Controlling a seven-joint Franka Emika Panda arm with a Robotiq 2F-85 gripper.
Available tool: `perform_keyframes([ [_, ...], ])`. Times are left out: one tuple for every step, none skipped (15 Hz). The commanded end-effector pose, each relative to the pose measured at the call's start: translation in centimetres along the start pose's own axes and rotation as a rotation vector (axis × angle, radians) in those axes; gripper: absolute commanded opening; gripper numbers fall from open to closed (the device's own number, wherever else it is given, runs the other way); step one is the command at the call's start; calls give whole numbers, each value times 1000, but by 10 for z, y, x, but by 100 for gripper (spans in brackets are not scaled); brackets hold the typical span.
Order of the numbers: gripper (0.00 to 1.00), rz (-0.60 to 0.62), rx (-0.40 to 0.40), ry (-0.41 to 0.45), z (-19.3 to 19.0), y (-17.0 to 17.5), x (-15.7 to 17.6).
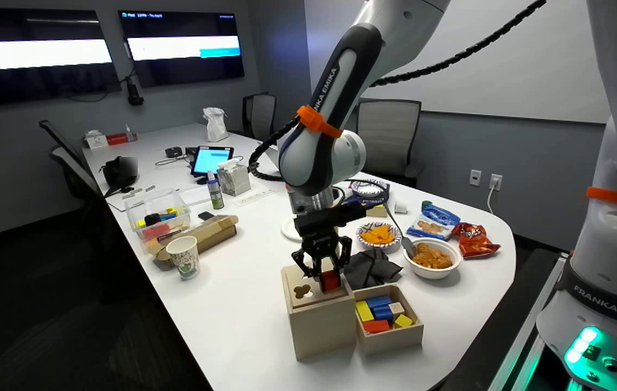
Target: Close the shape sorter, pick up an orange cube from the brown box and put it inside the shape sorter using the square shaped opening
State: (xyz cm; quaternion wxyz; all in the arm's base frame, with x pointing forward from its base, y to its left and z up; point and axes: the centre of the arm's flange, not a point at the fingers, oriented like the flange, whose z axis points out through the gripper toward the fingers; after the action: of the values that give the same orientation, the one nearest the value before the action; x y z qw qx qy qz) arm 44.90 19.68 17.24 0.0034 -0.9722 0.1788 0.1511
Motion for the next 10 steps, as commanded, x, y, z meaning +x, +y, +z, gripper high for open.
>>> perform_keyframes([
  [10, -17, -40, -29, 3, 0, 4],
  [10, -10, -42, -38, 4, 0, 4],
  [10, -4, -45, -44, 4, -1, 4],
  [10, 1, -49, -43, 5, -1, 4],
  [10, 3, -52, -45, 6, -1, 5],
  [10, 3, -53, -47, 6, -2, 5],
  [10, 4, -56, -49, 7, -3, 6],
  [10, 5, -57, -51, 8, -3, 6],
  [10, 6, -59, -52, 8, -4, 6],
  [10, 7, -59, -52, 9, -4, 6],
])
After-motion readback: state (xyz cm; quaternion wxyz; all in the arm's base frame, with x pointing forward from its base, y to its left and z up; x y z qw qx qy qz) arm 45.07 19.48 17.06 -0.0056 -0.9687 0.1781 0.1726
